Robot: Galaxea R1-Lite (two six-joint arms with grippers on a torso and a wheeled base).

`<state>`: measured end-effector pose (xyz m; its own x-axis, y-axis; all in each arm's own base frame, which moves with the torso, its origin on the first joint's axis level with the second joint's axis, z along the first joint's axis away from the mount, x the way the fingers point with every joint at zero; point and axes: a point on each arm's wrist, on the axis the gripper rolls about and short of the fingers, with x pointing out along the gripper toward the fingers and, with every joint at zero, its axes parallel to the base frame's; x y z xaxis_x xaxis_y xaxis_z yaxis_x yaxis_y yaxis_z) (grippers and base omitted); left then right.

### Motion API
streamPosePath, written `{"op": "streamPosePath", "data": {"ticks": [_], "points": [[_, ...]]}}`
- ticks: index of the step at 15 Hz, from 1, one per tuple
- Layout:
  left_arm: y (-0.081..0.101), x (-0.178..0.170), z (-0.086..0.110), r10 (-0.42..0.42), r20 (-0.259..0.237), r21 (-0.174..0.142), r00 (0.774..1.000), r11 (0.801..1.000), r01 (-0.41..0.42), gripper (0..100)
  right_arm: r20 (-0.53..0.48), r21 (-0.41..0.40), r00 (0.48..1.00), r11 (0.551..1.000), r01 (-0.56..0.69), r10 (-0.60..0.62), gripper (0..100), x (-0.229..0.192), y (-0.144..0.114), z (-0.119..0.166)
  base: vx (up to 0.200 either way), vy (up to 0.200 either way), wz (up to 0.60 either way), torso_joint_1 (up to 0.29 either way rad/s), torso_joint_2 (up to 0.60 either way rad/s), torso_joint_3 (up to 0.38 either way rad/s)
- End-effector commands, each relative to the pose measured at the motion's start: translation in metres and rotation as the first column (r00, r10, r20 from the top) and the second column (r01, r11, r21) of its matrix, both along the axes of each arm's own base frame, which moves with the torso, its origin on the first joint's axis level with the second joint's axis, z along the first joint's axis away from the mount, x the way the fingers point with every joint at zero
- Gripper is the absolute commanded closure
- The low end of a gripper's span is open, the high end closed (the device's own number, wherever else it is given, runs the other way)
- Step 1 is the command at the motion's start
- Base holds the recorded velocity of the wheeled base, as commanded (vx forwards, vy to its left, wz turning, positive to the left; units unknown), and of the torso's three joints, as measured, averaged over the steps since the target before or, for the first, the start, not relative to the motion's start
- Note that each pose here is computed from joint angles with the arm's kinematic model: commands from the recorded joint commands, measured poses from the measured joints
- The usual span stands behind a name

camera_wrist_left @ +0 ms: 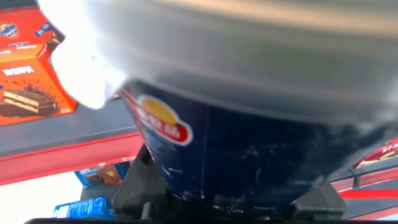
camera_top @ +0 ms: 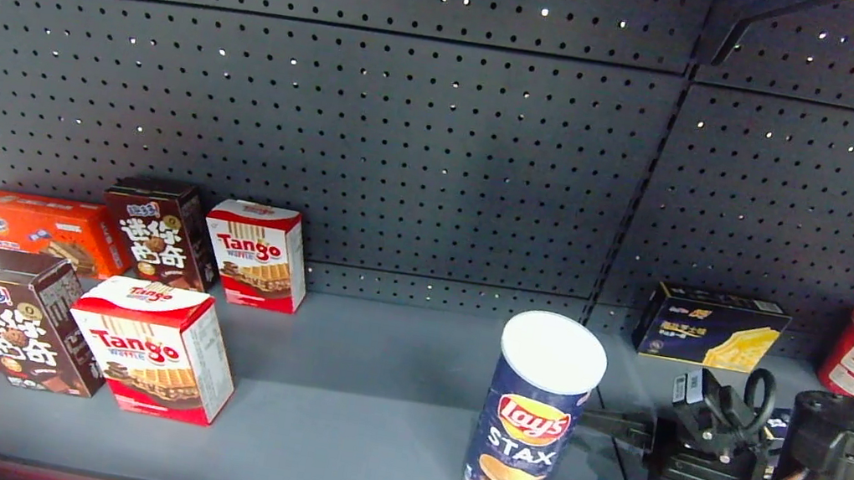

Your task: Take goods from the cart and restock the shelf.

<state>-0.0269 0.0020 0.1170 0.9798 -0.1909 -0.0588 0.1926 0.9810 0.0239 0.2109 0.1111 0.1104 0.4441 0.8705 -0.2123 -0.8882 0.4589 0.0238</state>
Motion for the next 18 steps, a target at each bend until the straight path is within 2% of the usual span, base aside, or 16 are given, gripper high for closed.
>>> {"op": "streamPosePath", "data": {"ticks": [1, 4, 13, 18], "points": [[0.000, 0.000, -0.001, 0.001, 0.003, -0.002, 1.000, 1.000, -0.001, 100, -0.005, -0.004, 1.000, 1.000, 0.010, -0.010, 0, 0.003, -0.001, -0.002, 0.000, 0.000, 0.00, 0.000, 0.00, 0.000], [0.000, -0.001, -0.001, 0.002, 0.001, -0.020, 1.000, 1.000, -0.002, 100, -0.009, -0.005, 1.000, 1.000, 0.018, -0.018, 0, 0.007, -0.002, -0.003, 0.000, 0.000, 0.00, 0.000, 0.00, 0.000], [0.000, -0.001, -0.001, 0.002, 0.001, -0.022, 1.000, 1.000, -0.002, 100, -0.009, -0.006, 0.999, 0.999, 0.042, -0.042, 0, 0.015, -0.004, -0.005, 0.000, 0.000, 0.00, 0.000, 0.00, 0.000], [0.000, 0.000, -0.003, 0.005, -0.003, -0.021, 1.000, 1.000, -0.005, 100, 0.013, 0.005, 1.000, 1.000, 0.004, -0.004, 0, 0.005, 0.001, 0.001, 0.000, 0.000, 0.00, 0.000, 0.00, 0.000]]}}
